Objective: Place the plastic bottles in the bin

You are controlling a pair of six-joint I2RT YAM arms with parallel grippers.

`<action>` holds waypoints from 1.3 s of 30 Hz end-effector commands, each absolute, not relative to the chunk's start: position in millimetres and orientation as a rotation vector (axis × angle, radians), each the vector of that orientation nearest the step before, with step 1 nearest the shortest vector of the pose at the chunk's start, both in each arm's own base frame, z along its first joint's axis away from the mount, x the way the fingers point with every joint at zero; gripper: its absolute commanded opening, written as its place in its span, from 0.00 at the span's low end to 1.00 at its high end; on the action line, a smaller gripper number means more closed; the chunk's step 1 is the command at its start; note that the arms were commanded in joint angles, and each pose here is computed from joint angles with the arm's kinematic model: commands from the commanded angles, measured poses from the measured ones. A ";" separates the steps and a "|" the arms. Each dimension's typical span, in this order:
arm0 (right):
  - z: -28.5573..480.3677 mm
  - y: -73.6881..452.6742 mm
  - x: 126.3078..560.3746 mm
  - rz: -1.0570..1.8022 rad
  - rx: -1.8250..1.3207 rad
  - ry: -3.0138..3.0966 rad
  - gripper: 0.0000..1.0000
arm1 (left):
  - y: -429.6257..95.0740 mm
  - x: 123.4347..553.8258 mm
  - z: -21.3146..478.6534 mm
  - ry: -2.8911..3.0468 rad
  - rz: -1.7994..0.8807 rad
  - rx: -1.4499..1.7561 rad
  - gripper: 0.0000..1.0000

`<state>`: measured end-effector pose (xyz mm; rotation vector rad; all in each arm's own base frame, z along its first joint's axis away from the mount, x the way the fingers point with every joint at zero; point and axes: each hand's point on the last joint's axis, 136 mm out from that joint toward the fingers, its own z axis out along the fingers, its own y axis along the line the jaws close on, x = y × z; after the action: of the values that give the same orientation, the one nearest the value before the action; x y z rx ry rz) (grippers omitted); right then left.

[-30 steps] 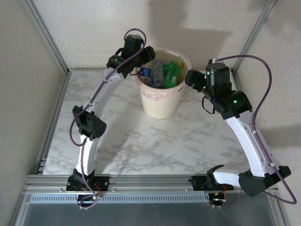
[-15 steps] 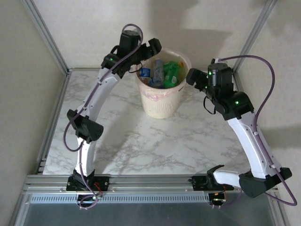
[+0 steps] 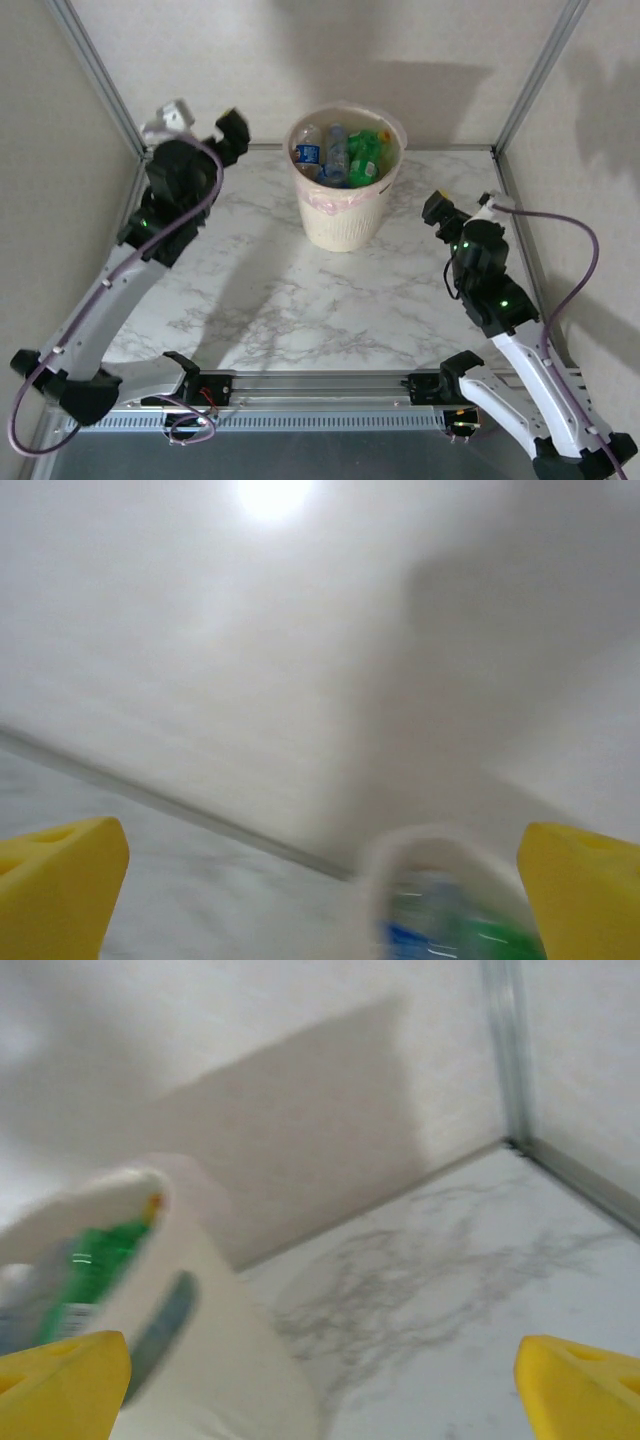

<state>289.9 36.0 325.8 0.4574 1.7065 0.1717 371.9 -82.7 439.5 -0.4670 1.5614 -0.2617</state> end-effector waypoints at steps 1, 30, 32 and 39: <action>287.6 11.2 307.4 -0.093 0.531 1.711 0.99 | -19.5 367.0 339.9 1.576 0.250 -0.564 1.00; 125.7 -20.8 369.1 -0.069 0.183 1.665 0.99 | 43.5 355.6 135.2 1.566 0.098 -0.432 0.99; 124.6 -20.4 369.6 -0.066 0.184 1.673 0.99 | 43.4 358.0 137.2 1.559 0.117 -0.433 0.99; 127.4 -20.3 368.1 -0.069 0.178 1.657 0.99 | 41.3 359.5 134.0 1.586 0.149 -0.434 0.99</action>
<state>368.8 -21.1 119.3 0.2001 1.6958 -0.0737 356.2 46.0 124.6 -0.4490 1.6200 0.1605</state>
